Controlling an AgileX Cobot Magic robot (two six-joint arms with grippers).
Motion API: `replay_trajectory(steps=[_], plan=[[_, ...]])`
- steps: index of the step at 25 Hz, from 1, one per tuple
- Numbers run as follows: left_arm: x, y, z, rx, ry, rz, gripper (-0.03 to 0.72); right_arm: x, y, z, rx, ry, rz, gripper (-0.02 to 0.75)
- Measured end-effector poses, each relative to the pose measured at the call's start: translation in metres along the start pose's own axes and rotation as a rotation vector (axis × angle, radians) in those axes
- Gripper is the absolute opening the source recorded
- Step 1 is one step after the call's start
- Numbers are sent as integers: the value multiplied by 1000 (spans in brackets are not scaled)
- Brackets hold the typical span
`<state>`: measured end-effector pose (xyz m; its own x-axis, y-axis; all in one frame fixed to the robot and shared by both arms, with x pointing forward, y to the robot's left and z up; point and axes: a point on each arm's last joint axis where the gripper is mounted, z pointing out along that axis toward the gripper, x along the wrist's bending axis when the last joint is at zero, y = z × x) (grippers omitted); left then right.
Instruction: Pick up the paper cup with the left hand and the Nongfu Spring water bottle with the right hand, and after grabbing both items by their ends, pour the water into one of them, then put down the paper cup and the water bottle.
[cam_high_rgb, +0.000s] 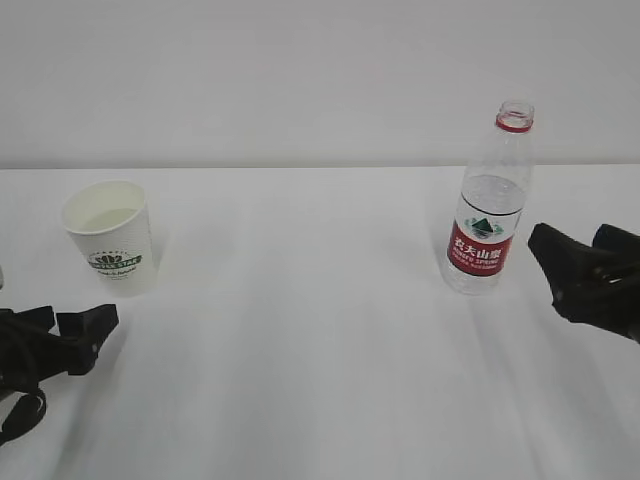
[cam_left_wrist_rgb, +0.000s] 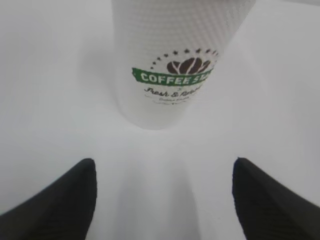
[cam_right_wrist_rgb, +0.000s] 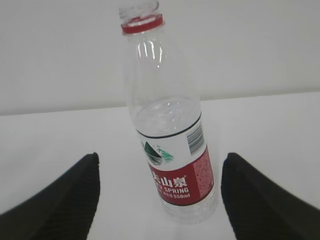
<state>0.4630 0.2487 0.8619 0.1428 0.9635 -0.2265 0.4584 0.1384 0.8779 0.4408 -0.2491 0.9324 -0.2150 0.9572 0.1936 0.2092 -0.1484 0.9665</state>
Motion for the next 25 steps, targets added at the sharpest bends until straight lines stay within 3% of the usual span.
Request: replay_trajectory(steps=[8,14,25], plan=[[-10,8,-16,-28,-89,40,592,4,-8,-1,91,46,-35,568],[-13,6,-25,-16,-121,54,585,3,-11,-3,178,31,-46,568],[-13,4,-27,-7,-123,51,583,9,26,8,153,26,-76,568]])
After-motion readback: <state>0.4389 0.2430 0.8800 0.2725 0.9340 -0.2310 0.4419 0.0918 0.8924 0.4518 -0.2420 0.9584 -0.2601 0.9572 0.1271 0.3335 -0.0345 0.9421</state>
